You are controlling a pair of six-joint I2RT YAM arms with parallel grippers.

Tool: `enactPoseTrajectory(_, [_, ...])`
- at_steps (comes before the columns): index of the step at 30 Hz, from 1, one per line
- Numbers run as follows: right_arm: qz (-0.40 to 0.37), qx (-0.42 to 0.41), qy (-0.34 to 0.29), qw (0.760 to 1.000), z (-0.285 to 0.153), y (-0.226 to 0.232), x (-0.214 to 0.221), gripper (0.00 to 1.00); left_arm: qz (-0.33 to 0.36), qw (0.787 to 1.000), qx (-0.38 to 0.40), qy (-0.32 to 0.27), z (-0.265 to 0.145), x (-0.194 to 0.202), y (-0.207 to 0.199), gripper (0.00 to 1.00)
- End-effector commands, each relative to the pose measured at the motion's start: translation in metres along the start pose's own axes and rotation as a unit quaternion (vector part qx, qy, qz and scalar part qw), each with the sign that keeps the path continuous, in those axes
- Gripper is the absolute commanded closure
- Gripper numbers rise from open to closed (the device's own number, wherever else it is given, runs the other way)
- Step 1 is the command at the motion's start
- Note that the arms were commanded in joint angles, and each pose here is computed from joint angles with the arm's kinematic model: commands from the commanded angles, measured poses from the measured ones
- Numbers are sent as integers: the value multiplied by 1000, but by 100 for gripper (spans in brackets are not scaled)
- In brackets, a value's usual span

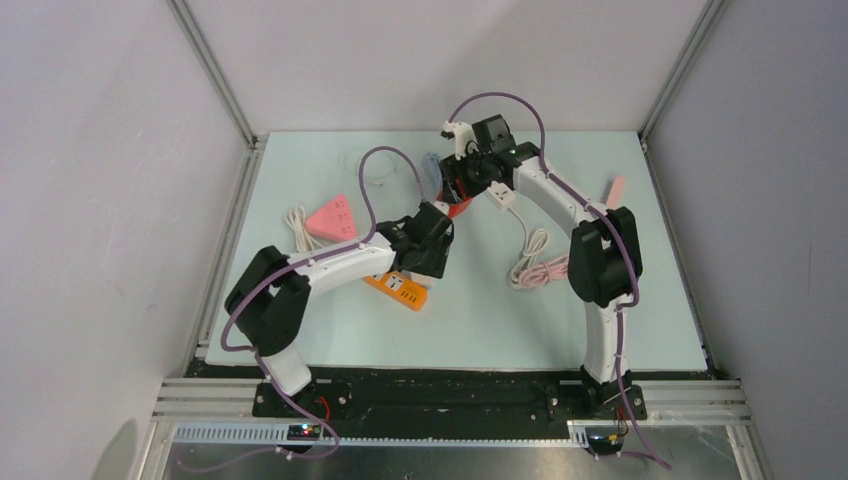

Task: Insert the plug
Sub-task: Adjust the socket at the center of the board.

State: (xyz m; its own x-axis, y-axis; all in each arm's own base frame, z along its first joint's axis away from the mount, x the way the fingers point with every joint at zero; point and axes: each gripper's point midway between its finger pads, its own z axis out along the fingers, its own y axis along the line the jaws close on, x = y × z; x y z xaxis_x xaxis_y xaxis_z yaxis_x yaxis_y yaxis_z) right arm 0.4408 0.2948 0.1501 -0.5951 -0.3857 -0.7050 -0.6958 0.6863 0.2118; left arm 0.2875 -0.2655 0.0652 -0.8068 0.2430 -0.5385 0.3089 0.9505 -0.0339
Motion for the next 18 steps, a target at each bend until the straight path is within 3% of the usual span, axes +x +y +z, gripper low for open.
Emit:
enactPoseTrajectory(1, [-14, -1, -51, 999, -20, 10, -33, 91, 66, 997, -25, 27, -6, 22, 19, 75])
enactPoseTrajectory(5, [-28, -5, -42, 999, -18, 16, -27, 92, 119, 992, -21, 32, -8, 26, 25, 90])
enactPoseTrajectory(9, [-65, -10, -20, 998, -16, 26, -15, 92, 168, 985, -4, 40, -11, 29, 30, 97])
enactPoseTrajectory(15, [-92, -16, 6, 996, -12, 35, -2, 92, 207, 977, 3, 54, -22, 20, 56, 97])
enactPoseTrajectory(18, [-105, -31, 12, 994, -10, 45, 1, 92, 212, 976, 4, 53, -26, 18, 63, 87])
